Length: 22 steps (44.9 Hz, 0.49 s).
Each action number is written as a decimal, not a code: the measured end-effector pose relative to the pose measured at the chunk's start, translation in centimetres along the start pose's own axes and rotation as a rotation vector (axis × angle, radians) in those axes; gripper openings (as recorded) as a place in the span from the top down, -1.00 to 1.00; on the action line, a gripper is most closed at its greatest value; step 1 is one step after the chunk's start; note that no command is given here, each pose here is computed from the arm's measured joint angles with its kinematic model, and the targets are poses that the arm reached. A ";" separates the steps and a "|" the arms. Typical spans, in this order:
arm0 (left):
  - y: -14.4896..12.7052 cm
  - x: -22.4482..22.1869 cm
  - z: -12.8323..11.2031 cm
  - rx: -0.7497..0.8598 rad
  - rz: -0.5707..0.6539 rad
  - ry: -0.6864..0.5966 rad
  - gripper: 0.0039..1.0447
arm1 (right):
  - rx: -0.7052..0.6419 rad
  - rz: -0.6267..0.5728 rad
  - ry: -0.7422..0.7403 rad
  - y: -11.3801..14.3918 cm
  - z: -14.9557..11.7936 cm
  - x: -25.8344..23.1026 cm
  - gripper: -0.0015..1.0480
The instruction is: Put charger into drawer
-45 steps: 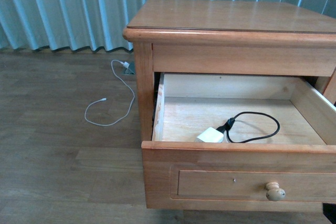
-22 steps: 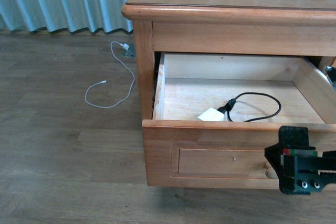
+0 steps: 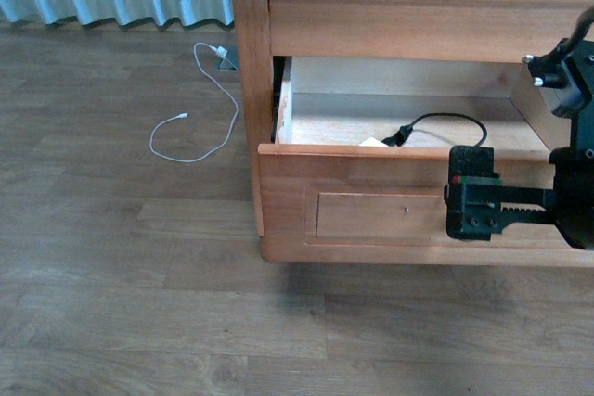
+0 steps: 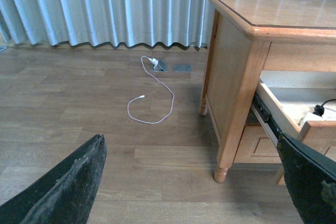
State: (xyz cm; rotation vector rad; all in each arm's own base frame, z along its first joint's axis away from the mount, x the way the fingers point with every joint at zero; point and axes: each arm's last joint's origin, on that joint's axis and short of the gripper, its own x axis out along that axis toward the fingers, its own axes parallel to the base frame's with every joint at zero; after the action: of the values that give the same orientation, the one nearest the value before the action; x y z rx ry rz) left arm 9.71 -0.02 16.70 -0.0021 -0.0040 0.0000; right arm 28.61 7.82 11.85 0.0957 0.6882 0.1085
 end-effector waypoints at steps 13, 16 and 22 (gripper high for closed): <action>0.0 0.0 0.0 0.000 0.000 0.000 -0.89 | 0.031 -0.047 -0.070 -0.5 2.5 4.6 -0.84; 0.0 0.0 0.0 0.000 0.000 0.000 -0.89 | 0.033 -0.057 -0.085 -0.6 3.0 5.8 -0.84; 0.0 0.0 0.0 0.000 0.000 0.000 -0.89 | 0.033 -0.069 -0.113 -0.7 4.0 7.6 -0.84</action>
State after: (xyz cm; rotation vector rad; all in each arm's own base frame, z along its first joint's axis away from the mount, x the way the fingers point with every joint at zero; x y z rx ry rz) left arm 9.71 -0.02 16.70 -0.0021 -0.0040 0.0000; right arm 36.98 7.94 10.07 0.1091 0.5797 0.0255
